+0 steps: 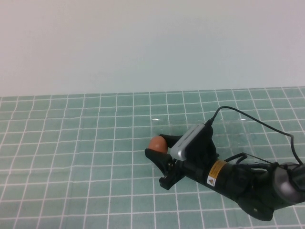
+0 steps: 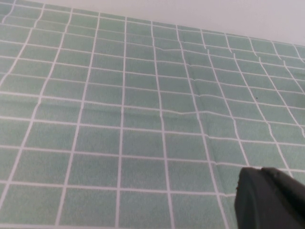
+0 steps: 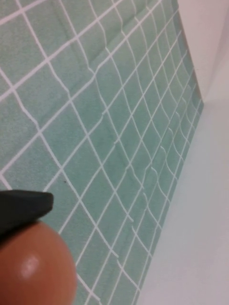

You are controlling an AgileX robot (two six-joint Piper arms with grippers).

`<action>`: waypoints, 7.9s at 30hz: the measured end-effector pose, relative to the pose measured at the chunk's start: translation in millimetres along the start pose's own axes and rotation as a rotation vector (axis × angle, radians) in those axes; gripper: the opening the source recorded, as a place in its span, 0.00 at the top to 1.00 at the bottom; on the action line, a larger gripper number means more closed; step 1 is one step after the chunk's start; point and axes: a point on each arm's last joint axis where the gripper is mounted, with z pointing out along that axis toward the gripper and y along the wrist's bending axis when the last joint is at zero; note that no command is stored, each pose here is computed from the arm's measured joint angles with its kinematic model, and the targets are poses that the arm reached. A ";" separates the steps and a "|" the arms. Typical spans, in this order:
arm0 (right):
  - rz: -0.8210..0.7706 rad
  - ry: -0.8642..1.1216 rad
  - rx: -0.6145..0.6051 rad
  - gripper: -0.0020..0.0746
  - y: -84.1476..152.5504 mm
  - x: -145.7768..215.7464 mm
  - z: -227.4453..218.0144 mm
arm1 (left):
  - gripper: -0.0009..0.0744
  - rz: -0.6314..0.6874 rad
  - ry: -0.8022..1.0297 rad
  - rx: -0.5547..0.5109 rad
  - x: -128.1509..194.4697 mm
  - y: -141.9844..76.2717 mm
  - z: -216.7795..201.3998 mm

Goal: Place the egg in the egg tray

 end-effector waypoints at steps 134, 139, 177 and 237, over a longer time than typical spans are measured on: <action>0.113 0.102 0.879 0.97 34.3 -28.2 -341.7 | 0.99 0.001 0.000 -0.001 0.0 0.1 0.0; 0.071 0.113 0.899 0.97 41.7 -22.7 -349.1 | 0.99 0.001 0.000 -0.001 0.0 0.1 0.0; 0.193 0.224 0.999 0.97 41.4 -9.8 -356.0 | 0.99 0.001 0.000 -0.001 0.0 0.1 0.0; 0.194 0.224 1.000 0.97 41.4 -9.8 -356.0 | 0.99 0.007 0.000 -0.003 0.0 0.3 0.0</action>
